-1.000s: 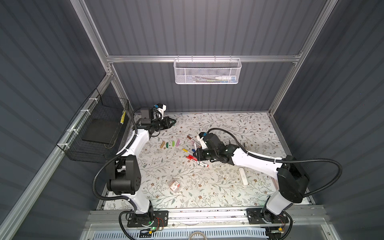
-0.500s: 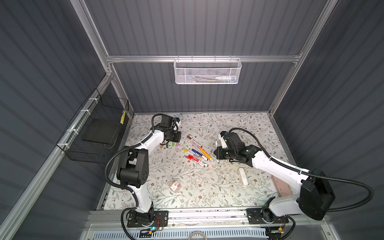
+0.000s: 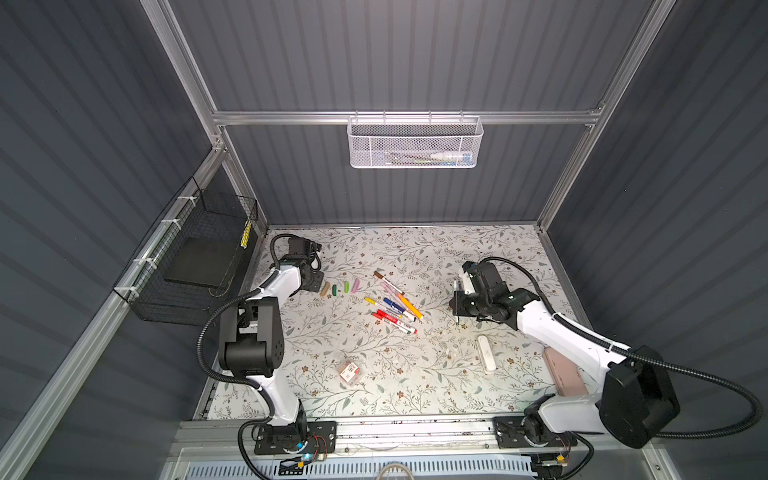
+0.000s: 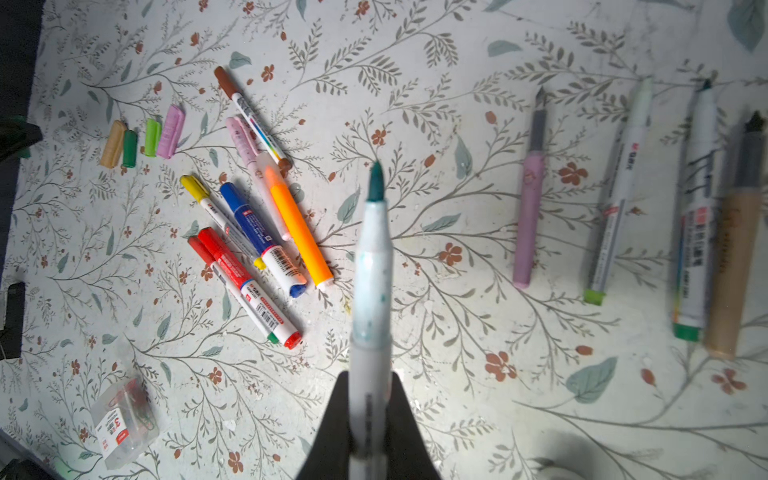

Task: Open the pen caps
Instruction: 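Carry the green cap to the caps row while the right carries the marker away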

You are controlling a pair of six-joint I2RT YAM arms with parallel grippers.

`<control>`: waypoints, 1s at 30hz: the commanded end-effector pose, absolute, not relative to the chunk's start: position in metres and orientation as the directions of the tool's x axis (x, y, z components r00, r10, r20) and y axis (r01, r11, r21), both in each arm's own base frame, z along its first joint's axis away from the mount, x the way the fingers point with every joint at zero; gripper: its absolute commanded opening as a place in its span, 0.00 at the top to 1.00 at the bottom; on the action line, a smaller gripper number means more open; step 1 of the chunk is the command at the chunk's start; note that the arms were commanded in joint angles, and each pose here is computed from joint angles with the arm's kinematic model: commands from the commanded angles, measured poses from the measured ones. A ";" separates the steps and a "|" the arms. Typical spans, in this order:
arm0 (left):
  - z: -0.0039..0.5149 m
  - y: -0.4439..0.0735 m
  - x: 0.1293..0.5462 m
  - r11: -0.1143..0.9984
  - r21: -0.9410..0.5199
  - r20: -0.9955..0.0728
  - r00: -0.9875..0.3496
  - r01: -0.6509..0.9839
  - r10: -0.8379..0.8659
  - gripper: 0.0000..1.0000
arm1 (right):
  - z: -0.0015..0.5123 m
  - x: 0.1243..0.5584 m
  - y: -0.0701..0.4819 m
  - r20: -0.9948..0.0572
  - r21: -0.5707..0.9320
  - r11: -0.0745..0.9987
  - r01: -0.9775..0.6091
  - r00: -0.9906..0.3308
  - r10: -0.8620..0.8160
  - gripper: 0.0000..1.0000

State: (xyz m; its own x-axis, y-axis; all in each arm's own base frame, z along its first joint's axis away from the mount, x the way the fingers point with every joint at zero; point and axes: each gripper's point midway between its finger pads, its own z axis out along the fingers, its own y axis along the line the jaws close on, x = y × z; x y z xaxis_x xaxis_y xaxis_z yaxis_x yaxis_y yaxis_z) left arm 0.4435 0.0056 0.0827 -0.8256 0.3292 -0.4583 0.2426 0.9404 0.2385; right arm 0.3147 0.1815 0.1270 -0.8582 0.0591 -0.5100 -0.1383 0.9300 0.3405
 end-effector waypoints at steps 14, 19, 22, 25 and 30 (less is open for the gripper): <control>0.029 0.014 0.453 0.947 0.198 -0.340 -0.888 0.253 0.309 0.99 | 0.128 0.312 0.180 -0.500 0.354 0.921 -0.162 -0.865 0.040 1.00; 0.018 0.015 0.452 0.948 0.195 -0.309 -0.902 0.250 0.301 0.90 | 0.125 0.310 0.178 -0.497 0.354 0.922 -0.158 -0.866 0.042 1.00; 0.024 0.014 0.452 0.951 0.192 -0.327 -0.898 0.242 0.295 0.78 | 0.124 0.309 0.178 -0.496 0.355 0.921 -0.162 -0.867 0.038 1.00; 0.029 0.013 0.451 0.954 0.184 -0.341 -0.895 0.236 0.287 0.69 | 0.123 0.314 0.176 -0.502 0.339 0.927 -0.164 -0.864 0.031 1.00; 0.045 0.011 0.452 0.958 0.181 -0.376 -0.884 0.221 0.276 0.59 | 0.112 0.328 0.174 -0.476 0.323 0.934 -0.152 -0.879 0.021 1.00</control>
